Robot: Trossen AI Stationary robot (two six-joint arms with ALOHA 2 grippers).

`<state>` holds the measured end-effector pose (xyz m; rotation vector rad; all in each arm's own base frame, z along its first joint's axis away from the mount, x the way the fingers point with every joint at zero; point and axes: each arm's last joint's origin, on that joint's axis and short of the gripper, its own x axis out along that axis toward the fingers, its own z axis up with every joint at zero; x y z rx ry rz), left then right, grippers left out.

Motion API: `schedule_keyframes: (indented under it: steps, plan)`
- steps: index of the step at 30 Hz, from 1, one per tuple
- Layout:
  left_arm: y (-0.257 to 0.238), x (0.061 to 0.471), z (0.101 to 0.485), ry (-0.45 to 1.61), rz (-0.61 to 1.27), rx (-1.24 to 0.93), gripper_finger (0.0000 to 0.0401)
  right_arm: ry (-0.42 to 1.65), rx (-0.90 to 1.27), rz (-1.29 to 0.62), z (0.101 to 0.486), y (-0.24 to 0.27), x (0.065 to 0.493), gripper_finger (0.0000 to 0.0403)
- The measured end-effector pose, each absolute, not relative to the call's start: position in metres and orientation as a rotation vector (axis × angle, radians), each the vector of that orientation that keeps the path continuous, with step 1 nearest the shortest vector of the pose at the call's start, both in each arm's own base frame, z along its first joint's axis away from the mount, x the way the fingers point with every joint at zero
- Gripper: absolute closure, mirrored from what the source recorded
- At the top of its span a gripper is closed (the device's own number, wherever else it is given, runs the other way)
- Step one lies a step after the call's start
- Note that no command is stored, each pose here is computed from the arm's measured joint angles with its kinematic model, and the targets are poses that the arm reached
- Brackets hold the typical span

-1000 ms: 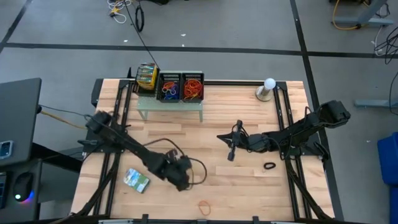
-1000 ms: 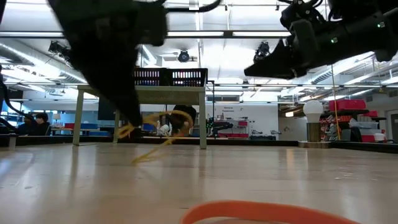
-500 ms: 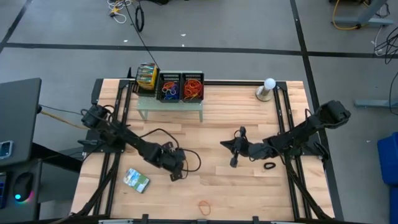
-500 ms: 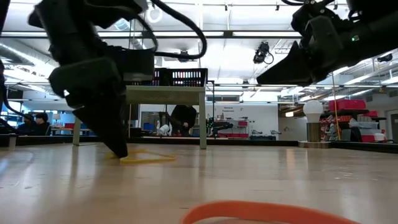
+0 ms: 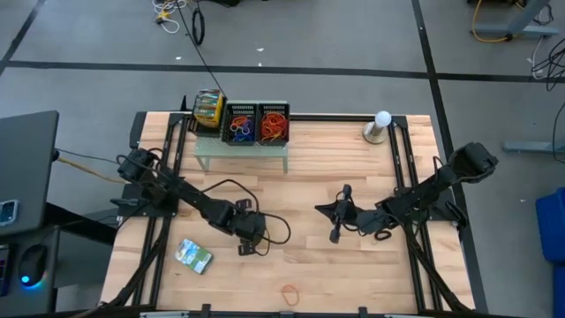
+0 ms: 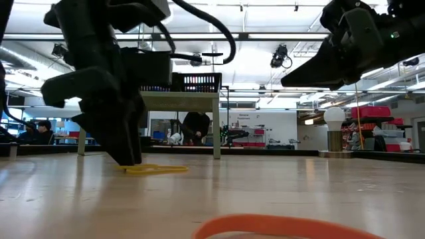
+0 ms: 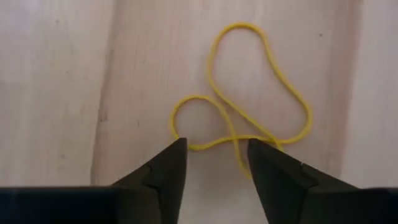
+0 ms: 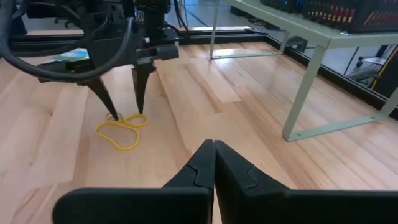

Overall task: Pick & Place Office Desk Supplies
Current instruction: Put the yellow rubber band into the right black bin on the shelf

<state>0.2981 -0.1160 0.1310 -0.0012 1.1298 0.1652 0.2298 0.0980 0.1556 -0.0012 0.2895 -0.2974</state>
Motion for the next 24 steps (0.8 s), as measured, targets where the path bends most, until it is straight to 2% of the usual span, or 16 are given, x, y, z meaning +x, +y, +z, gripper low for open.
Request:
schedule_keyframes:
  steps: [5, 9, 14, 24]
  plan:
    - [-0.1096, 0.3025, 0.1276, 1.139, 0.145, 0.04, 0.0208, 0.289, -0.001, -0.298, 0.1556, 0.0978, 0.2298, 0.0396]
    - [-0.1103, 0.3035, 0.1278, 1.138, 0.067, 0.156, 0.0218, 0.289, 0.0, -0.298, 0.1556, 0.0978, 0.2298, 0.0396]
    - [-0.1093, 0.3057, 0.1278, 1.122, 0.013, 0.253, 0.026, 0.282, 0.005, -0.297, 0.1564, 0.098, 0.2301, 0.0396]
    - [-0.1078, 0.3086, 0.1273, 1.104, -0.021, 0.313, 0.0349, 0.282, 0.004, -0.296, 0.1563, 0.098, 0.2301, 0.0396]
